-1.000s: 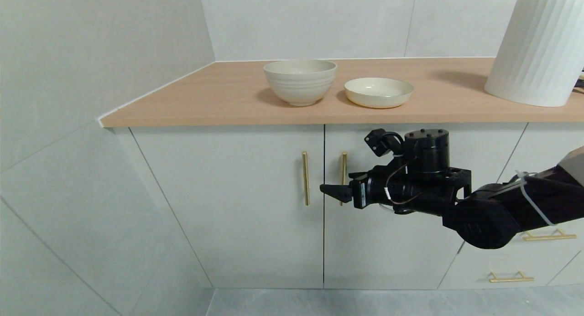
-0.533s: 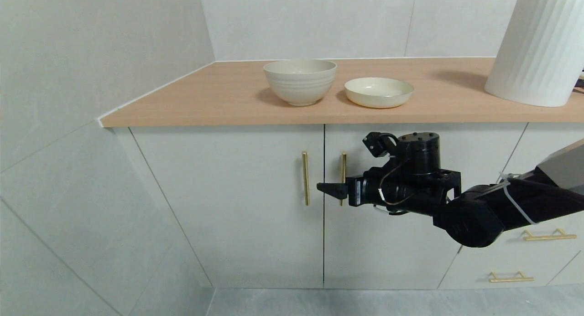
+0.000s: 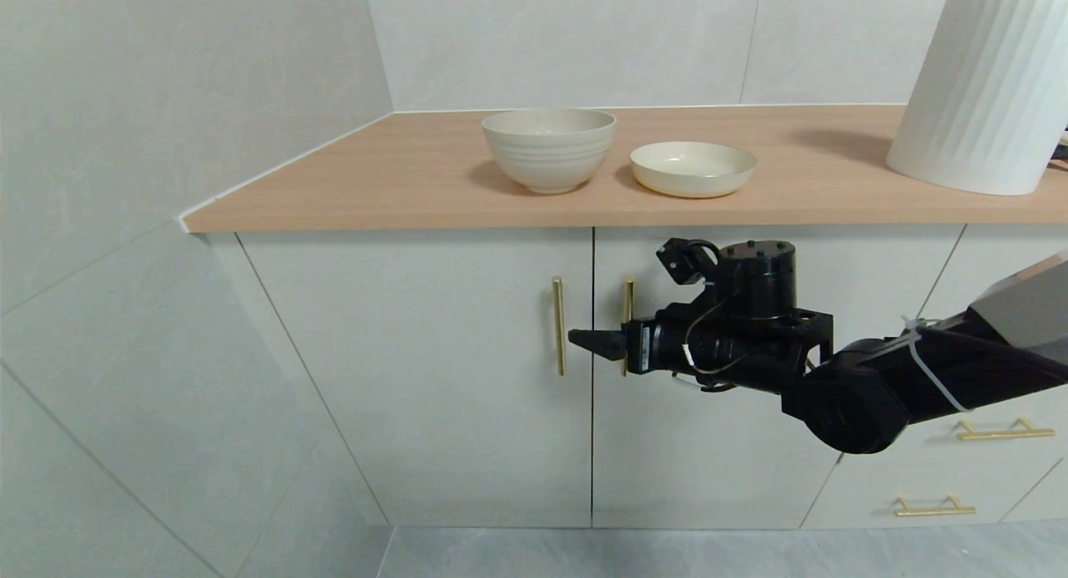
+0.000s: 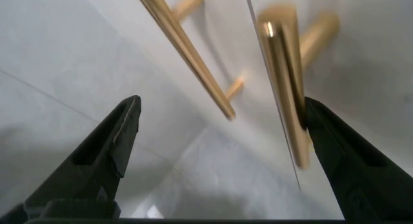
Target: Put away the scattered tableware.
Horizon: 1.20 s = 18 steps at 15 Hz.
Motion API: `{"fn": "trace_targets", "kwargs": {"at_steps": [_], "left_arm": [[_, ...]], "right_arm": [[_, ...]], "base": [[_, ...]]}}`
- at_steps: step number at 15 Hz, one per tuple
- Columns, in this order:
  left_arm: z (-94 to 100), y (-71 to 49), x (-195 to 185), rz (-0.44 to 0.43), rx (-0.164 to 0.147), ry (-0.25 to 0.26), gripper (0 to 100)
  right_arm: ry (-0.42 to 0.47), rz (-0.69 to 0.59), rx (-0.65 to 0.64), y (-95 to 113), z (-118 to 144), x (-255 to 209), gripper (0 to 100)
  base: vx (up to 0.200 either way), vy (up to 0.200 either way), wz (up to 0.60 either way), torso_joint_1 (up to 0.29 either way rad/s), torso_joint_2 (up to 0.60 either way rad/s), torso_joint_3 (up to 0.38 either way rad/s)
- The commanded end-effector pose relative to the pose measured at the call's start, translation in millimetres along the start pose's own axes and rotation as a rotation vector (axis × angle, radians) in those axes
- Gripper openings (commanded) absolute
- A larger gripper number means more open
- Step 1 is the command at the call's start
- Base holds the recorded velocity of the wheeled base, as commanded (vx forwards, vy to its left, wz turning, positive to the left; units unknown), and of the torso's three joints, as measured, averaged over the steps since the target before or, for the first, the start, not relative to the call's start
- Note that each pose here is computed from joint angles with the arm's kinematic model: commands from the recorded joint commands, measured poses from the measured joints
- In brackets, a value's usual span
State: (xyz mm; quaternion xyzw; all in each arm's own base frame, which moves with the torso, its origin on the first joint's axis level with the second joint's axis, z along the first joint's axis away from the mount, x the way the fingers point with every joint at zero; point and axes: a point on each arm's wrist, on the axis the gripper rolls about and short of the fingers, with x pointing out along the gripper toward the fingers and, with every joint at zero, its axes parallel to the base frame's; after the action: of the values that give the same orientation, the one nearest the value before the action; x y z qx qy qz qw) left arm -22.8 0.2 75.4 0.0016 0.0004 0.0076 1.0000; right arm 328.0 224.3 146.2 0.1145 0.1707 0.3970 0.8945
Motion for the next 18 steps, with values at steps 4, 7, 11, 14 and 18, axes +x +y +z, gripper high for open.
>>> {"fn": "trace_targets", "kwargs": {"at_steps": [4,7,11,14,18], "left_arm": [[0.1,0.0,0,0.002,0.0,-0.001,100],[0.1,0.0,0,0.0,0.0,-0.001,100],[-0.1,0.0,0,0.002,0.0,0.001,100],[-0.1,0.0,0,0.0,-0.002,0.001,100],[-0.1,0.0,0,0.002,-0.003,0.001,100]], "right_arm": [[-0.028,0.025,0.018,2,-9,10,100],[-0.036,0.038,0.029,7,-5,5,100],[-0.031,0.046,0.039,10,-6,2,100],[-0.028,0.059,0.038,15,-4,-7,100],[0.016,0.176,0.036,27,-3,-40,100]], "base": [[0.0,0.0,0.0,0.0,0.0,0.0],[0.0,0.0,0.0,0.0,0.0,0.0],[0.0,0.0,0.0,0.0,0.0,0.0],[0.0,0.0,0.0,0.0,0.0,0.0],[0.0,0.0,0.0,0.0,0.0,0.0]]}}
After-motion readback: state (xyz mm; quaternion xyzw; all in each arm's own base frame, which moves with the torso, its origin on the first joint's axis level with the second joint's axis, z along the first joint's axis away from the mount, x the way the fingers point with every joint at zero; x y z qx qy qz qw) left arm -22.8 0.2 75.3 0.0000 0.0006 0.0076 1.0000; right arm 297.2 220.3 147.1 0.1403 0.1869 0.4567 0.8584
